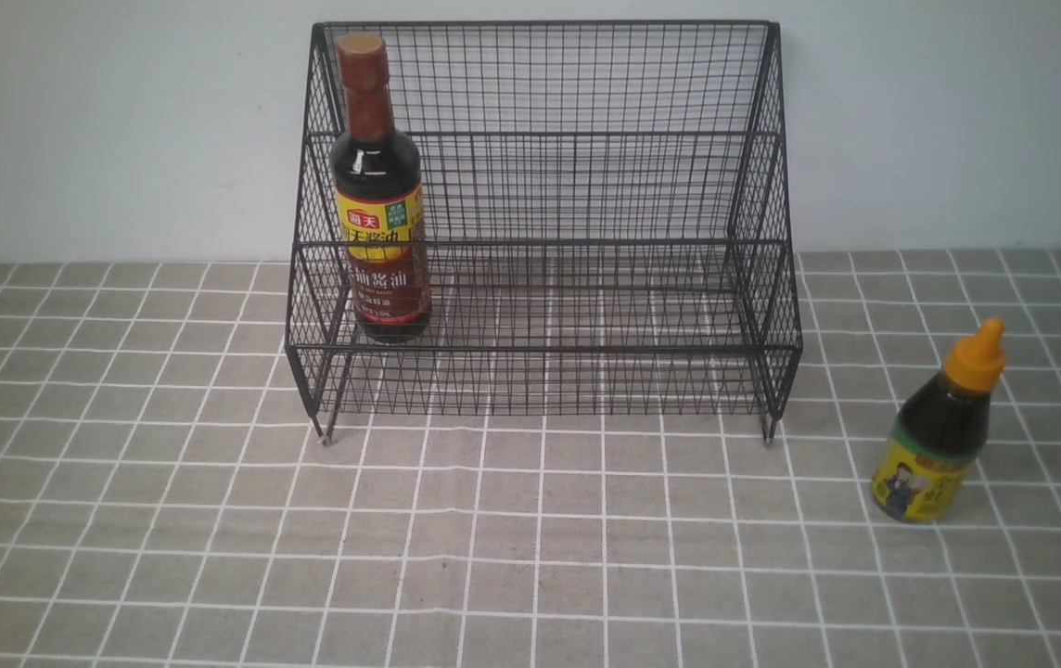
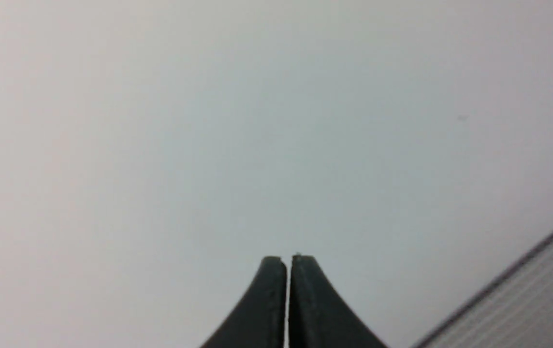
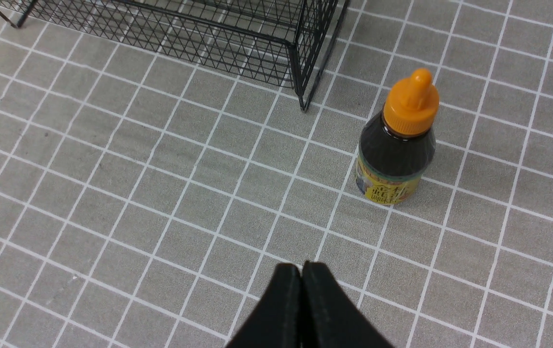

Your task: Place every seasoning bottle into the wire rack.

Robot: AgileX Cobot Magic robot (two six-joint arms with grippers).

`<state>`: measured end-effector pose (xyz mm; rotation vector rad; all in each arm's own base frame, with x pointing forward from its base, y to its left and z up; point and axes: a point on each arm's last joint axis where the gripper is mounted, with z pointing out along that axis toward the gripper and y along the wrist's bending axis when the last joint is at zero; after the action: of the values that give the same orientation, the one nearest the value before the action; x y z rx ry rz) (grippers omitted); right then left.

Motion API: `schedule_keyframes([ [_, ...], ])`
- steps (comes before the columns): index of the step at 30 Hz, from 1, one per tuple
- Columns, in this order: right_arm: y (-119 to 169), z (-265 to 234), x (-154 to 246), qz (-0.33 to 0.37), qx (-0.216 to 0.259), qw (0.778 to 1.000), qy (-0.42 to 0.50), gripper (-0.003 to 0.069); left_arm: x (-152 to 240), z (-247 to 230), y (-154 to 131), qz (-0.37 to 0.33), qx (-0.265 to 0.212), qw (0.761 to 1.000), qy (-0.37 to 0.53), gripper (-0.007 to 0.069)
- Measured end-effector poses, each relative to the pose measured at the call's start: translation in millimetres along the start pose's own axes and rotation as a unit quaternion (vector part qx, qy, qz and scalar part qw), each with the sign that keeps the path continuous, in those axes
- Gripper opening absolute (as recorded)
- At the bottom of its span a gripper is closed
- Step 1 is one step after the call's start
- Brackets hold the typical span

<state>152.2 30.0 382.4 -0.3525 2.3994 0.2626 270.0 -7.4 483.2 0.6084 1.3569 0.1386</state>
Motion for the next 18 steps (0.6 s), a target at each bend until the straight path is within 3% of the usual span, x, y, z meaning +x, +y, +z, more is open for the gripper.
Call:
schedule_keyframes([
  [2,0.2,0.0,0.0,0.001,-0.001,1.000,0.000,-0.0011,-4.3,-7.0,13.7,0.044,-0.078,0.996,0.010,-0.0007],
  [4,0.3,0.0,0.1,0.001,-0.002,1.000,0.001,-0.0011,-2.9,-10.4,24.7,0.050,-0.139,0.989,0.025,-0.0007],
  [5,0.4,0.0,0.7,0.001,-0.002,1.000,0.004,-0.0011,-0.8,-14.0,34.5,0.037,-0.196,0.979,0.037,-0.0007],
  [6,0.5,0.0,1.0,0.001,-0.003,1.000,0.006,-0.0011,3.3,-19.1,45.5,-0.013,-0.262,0.964,0.046,-0.0007],
  [7,0.5,0.0,1.0,0.001,-0.003,1.000,0.006,-0.0011,4.8,-20.6,48.1,-0.030,-0.280,0.958,0.049,-0.0007],
  [8,0.6,0.0,1.3,0.001,-0.003,1.000,0.007,-0.0011,11.8,-28.5,57.2,-0.098,-0.346,0.931,0.064,-0.0007],
  [10,0.6,0.0,1.3,0.001,-0.003,1.000,0.007,-0.0011,24.5,-38.4,62.8,-0.151,-0.406,0.894,0.114,-0.0007],
  [11,0.6,0.0,1.3,0.001,-0.003,1.000,0.007,-0.0011,24.5,-38.4,62.8,-0.151,-0.406,0.894,0.114,-0.0007],
  [12,0.7,0.0,1.4,0.001,-0.004,1.000,0.007,-0.0011,38.4,-43.9,63.4,-0.166,-0.404,0.883,0.172,-0.0007],
  [13,1.0,0.0,1.3,0.002,-0.005,1.000,0.007,-0.0011,48.6,-45.7,61.3,-0.148,-0.431,0.856,0.243,-0.0007],
  [15,1.6,0.0,1.1,0.003,-0.009,1.000,0.006,-0.0011,68.8,-46.2,52.8,-0.152,-0.402,0.833,0.348,-0.0007],
  [18,3.5,-0.1,-0.7,0.009,-0.019,1.000,-0.004,-0.0011,92.4,-44.2,33.6,-0.182,-0.322,0.804,0.466,-0.0007],
])
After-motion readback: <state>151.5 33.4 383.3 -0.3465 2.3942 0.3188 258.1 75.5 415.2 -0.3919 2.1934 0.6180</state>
